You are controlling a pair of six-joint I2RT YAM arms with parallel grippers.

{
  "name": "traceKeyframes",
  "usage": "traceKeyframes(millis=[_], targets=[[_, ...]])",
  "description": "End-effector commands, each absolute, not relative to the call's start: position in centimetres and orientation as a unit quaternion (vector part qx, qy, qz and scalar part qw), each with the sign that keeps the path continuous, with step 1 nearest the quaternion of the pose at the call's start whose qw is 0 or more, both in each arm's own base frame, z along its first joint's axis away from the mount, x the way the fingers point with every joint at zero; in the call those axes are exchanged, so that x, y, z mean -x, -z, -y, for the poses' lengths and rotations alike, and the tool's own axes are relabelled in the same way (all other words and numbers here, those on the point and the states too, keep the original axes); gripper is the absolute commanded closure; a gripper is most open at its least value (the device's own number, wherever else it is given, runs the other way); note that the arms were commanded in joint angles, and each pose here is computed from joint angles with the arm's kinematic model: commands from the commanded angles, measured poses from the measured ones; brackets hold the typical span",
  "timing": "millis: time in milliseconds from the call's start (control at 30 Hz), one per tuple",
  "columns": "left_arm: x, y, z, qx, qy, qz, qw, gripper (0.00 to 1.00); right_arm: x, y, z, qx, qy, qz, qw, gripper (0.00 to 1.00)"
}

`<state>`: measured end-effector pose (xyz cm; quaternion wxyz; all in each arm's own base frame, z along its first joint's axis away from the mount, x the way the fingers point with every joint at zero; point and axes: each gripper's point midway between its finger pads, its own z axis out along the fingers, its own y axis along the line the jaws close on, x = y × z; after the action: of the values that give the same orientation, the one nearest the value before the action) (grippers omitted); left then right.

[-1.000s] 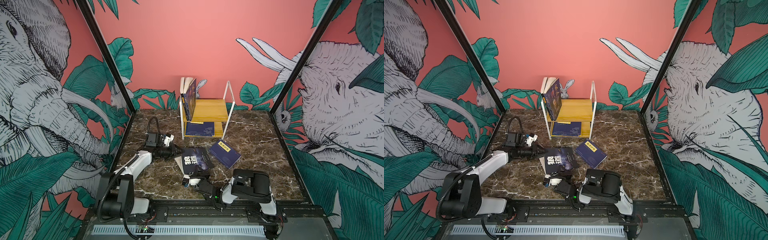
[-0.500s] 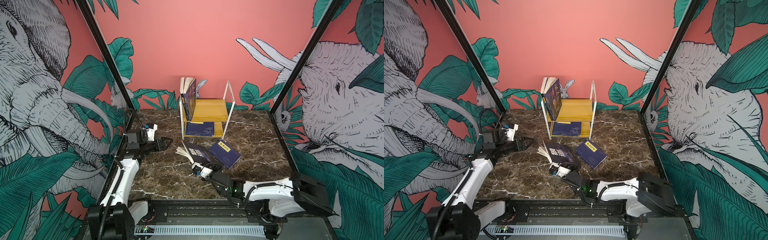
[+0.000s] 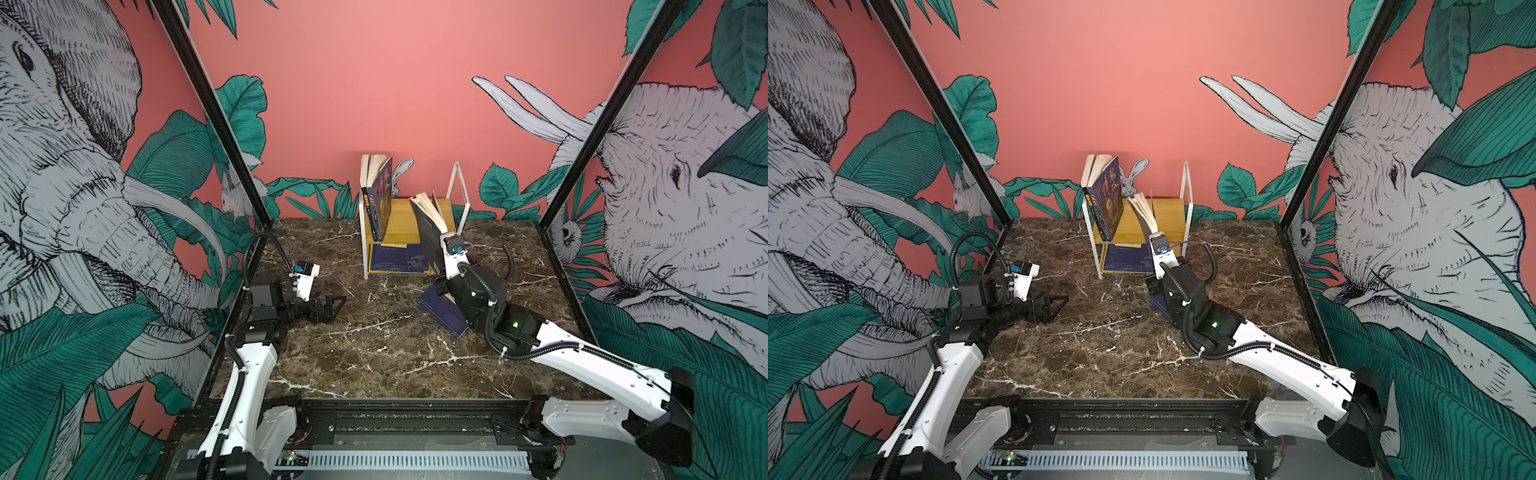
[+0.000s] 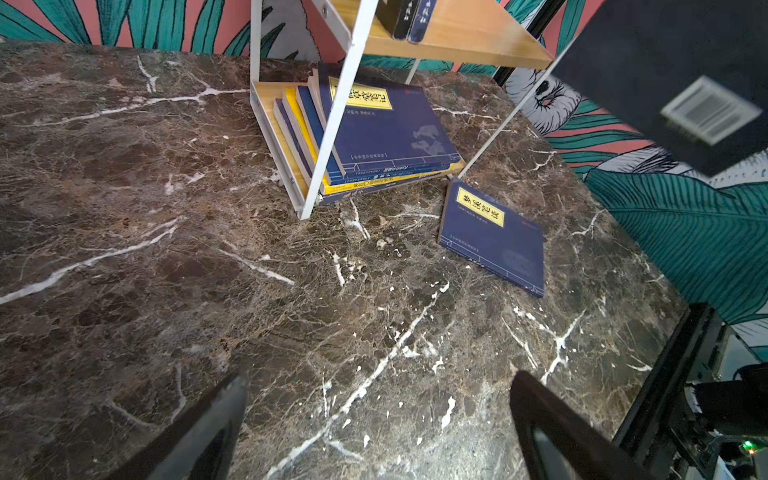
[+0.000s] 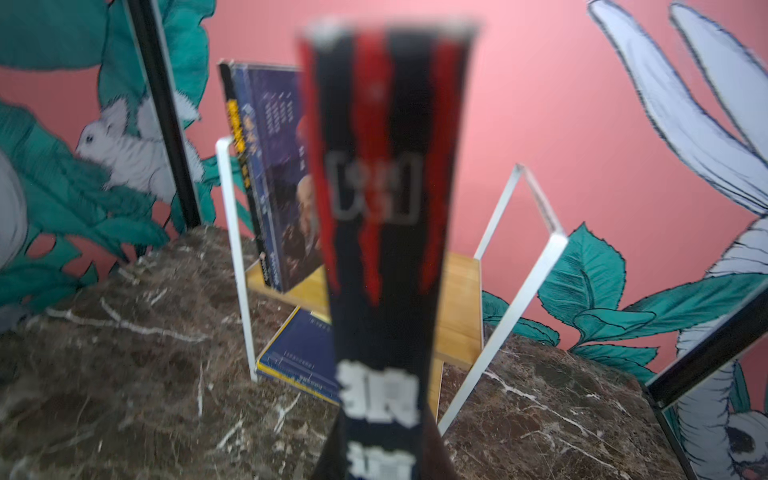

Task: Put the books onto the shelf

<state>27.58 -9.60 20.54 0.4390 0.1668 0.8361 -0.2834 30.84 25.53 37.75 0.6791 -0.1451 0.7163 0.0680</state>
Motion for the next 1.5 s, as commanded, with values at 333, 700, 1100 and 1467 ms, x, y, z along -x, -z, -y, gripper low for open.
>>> traceKeyframes(millis=[333,700,1100,1467], targets=[[-25.4,-22.7,12.2,-0.249,0.325,-0.784,0.466,0.00,-40.5,-45.8,-28.7,-0.022,-0.081,-0.655,0.751,1.00],[-25.0,-22.5,13.0,-0.269,0.324,-0.777,0.467,0.00,-45.7,-42.6,-34.2,-0.015,-0.091,-0.662,0.744,1.00],[-25.0,-22.2,13.0,-0.269,0.322,-0.782,0.462,0.01,-47.2,-39.9,-36.8,-0.006,-0.124,-0.679,0.724,1.00],[-25.2,-21.7,12.9,-0.269,0.311,-0.786,0.462,0.01,-46.8,-38.1,-37.1,0.005,-0.139,-0.693,0.707,1.00]])
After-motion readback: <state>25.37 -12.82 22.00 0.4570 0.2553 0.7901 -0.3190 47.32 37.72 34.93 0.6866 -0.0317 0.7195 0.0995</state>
